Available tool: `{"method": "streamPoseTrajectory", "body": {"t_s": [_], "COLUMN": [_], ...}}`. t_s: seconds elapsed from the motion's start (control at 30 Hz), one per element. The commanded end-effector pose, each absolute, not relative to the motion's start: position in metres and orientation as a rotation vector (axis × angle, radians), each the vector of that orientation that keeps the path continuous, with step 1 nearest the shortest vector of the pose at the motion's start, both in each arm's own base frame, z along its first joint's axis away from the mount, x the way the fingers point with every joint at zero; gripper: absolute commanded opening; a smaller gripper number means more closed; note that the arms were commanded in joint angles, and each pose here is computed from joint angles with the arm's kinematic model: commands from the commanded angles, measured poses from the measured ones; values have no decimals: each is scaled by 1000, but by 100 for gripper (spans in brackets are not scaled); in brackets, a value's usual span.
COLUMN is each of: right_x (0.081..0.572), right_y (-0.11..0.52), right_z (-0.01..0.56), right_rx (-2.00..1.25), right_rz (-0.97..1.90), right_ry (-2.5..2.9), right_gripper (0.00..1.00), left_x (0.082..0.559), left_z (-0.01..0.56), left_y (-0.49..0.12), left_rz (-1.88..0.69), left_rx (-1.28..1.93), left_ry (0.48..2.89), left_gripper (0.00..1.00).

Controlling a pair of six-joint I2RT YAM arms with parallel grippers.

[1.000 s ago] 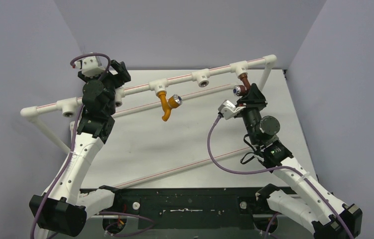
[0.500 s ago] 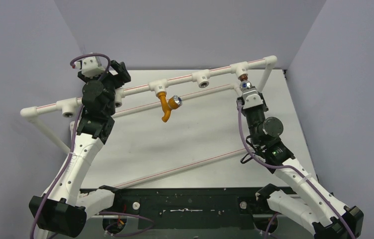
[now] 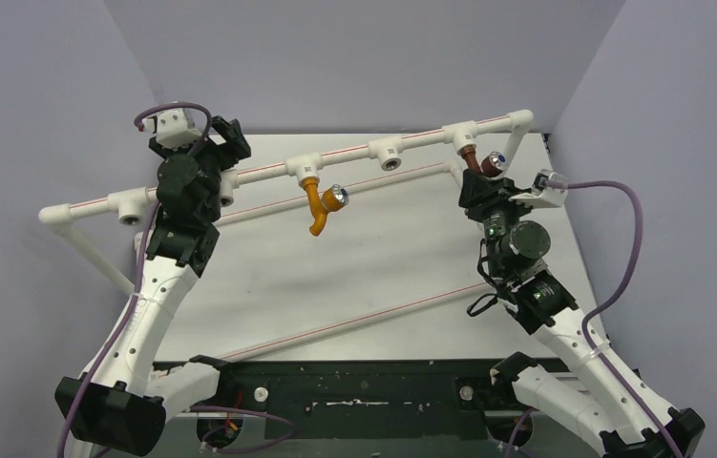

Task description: Install the water faucets

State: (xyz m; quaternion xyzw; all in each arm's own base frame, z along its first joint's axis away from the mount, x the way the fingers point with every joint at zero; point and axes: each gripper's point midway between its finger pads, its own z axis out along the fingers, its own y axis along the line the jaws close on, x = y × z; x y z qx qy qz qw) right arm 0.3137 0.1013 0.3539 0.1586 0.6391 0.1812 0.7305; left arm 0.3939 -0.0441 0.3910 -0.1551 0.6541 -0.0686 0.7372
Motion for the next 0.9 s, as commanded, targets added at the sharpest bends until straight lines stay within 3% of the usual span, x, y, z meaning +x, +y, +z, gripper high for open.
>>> {"method": "streamPoseTrajectory", "body": {"t_s": [0.0, 0.4, 0.87], "right_x": [305, 299, 295], "right_y": [87, 95, 100], "right_z": [398, 380, 351], "right_rx": [823, 1208, 1319], "right_rz": [778, 1142, 1164], "right_ry": [1174, 1101, 1176], "right_gripper": [0, 0, 0], "left_x": [385, 386, 386], "left_z": [275, 276, 275], "left_y": [-55, -56, -54], "left_rz": [-69, -75, -63], "left_rx": [-275, -275, -278], "left_ry": [1812, 1811, 1812], "left_gripper": [78, 78, 78]}}
